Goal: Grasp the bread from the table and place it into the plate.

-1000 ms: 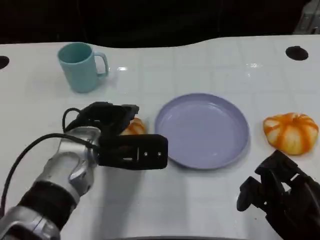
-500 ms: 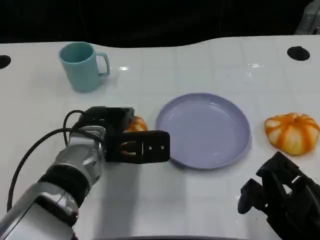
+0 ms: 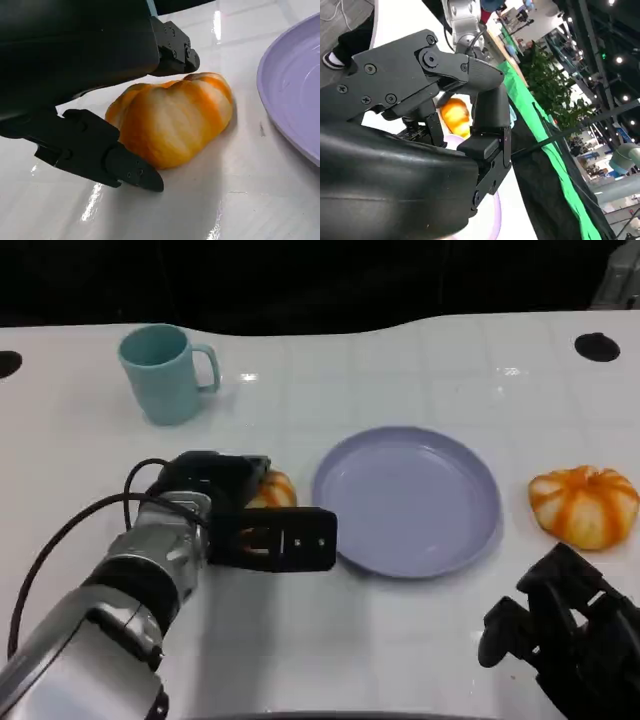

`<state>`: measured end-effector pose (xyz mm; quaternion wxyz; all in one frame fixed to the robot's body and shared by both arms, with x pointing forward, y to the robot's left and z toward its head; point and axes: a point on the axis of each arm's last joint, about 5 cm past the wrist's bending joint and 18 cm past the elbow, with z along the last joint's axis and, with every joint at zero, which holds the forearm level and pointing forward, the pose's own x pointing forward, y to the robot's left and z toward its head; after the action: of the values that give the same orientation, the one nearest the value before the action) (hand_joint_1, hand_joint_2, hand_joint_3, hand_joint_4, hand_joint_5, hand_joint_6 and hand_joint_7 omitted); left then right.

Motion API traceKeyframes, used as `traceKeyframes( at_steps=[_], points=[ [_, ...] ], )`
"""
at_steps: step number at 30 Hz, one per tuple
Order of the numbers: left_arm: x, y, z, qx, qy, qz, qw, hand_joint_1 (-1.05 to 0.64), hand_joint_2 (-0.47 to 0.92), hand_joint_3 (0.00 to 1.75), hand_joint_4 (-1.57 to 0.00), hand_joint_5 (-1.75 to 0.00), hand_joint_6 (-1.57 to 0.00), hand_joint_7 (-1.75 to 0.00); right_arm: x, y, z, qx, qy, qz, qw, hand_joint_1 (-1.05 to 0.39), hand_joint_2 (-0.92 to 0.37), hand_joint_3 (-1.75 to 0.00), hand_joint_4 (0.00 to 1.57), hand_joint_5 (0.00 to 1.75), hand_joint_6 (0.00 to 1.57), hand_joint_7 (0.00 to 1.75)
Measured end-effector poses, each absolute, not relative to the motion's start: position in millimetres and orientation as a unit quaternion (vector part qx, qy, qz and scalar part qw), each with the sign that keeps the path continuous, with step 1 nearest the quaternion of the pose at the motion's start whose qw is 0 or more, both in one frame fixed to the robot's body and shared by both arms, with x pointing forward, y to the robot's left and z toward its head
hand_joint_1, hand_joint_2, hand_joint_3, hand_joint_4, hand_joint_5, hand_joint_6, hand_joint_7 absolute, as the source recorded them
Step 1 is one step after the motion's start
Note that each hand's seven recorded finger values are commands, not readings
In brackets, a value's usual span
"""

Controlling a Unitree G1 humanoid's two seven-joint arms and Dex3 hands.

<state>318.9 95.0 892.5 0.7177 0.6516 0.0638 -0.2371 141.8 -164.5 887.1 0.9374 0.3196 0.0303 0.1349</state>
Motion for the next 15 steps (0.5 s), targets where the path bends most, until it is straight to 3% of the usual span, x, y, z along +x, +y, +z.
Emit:
traceKeyframes(
  at_steps=[1, 2, 3, 5, 6, 7, 9, 10, 11, 12, 14, 15],
  points=[
    [318.6, 95.5, 891.8, 0.652, 0.059, -0.238, 0.717, -0.26, 0.83, 0.0, -0.1, -0.04, -0.22, -0.02, 141.5, -164.8, 887.0, 0.32, 0.03, 0.134, 0.937, -0.52, -0.73, -0.65, 0.66, 1.75, 0.48, 1.61],
    [318.4, 95.8, 891.4, 0.652, 0.056, -0.238, 0.718, -0.22, 0.86, 0.01, -0.31, -0.12, -0.38, -0.04, 141.3, -165.0, 886.9, 0.32, 0.031, 0.133, 0.937, -0.53, -0.73, -0.65, 0.66, 1.75, 0.49, 1.61],
    [318.1, 96.3, 891.0, 0.649, 0.052, -0.237, 0.721, -0.2, 0.87, 0.01, -0.39, -0.13, -0.44, -0.03, 141.2, -165.2, 886.9, 0.32, 0.031, 0.133, 0.938, -0.53, -0.73, -0.64, 0.66, 1.75, 0.49, 1.61],
    [317.5, 97.2, 889.8, 0.635, 0.046, -0.234, 0.735, -0.19, 0.88, 0.0, -0.46, -0.13, -0.5, -0.02, 140.9, -165.3, 887.0, 0.32, 0.032, 0.133, 0.938, -0.53, -0.73, -0.64, 0.66, 1.75, 0.49, 1.61],
    [317.2, 97.6, 889.4, 0.628, 0.043, -0.231, 0.742, -0.21, 0.9, 0.05, -0.72, -0.52, -0.78, -0.1, 140.7, -165.4, 887.0, 0.32, 0.032, 0.133, 0.938, -0.53, -0.73, -0.64, 0.66, 1.75, 0.49, 1.61],
    [316.9, 98.0, 889.0, 0.627, 0.038, -0.225, 0.745, -0.22, 0.91, 0.08, -0.74, -0.99, -0.99, -0.1, 140.7, -165.4, 887.0, 0.32, 0.032, 0.133, 0.938, -0.53, -0.73, -0.64, 0.66, 1.75, 0.49, 1.61],
    [316.6, 98.8, 888.5, 0.626, 0.018, -0.209, 0.751, -0.22, 0.92, 0.1, -0.75, -1.25, -1.09, -0.09, 140.5, -165.4, 886.9, 0.32, 0.032, 0.133, 0.938, -0.53, -0.73, -0.64, 0.66, 1.75, 0.49, 1.61],
    [316.7, 99.3, 888.7, 0.626, 0.01, -0.203, 0.753, -0.23, 0.92, 0.12, -0.75, -1.49, -1.17, -0.13, 140.4, -165.5, 886.9, 0.32, 0.032, 0.133, 0.937, -0.53, -0.73, -0.64, 0.66, 1.75, 0.49, 1.61],
    [316.6, 99.6, 888.6, 0.625, 0.004, -0.199, 0.755, -0.24, 0.92, 0.15, -0.75, -1.64, -1.1, -0.41, 140.3, -165.5, 886.8, 0.32, 0.033, 0.133, 0.937, -0.53, -0.73, -0.64, 0.66, 1.75, 0.49, 1.6],
    [316.5, 99.9, 888.5, 0.624, -0.002, -0.195, 0.756, -0.24, 0.92, 0.21, -0.72, -1.69, -0.97, -0.54, 140.2, -165.5, 886.7, 0.32, 0.033, 0.133, 0.937, -0.53, -0.73, -0.64, 0.66, 1.75, 0.48, 1.6],
    [316.0, 101.1, 887.8, 0.623, -0.014, -0.187, 0.76, -0.24, 0.92, 0.26, -0.7, -1.74, -0.87, -0.63, 139.9, -165.6, 886.5, 0.32, 0.033, 0.132, 0.937, -0.53, -0.73, -0.64, 0.66, 1.75, 0.48, 1.6],
    [315.8, 101.7, 887.4, 0.622, -0.018, -0.183, 0.761, -0.24, 0.92, 0.28, -0.72, -1.74, -0.83, -0.77, 139.8, -165.6, 886.4, 0.32, 0.034, 0.132, 0.937, -0.53, -0.73, -0.64, 0.66, 1.75, 0.48, 1.6]
  ],
)
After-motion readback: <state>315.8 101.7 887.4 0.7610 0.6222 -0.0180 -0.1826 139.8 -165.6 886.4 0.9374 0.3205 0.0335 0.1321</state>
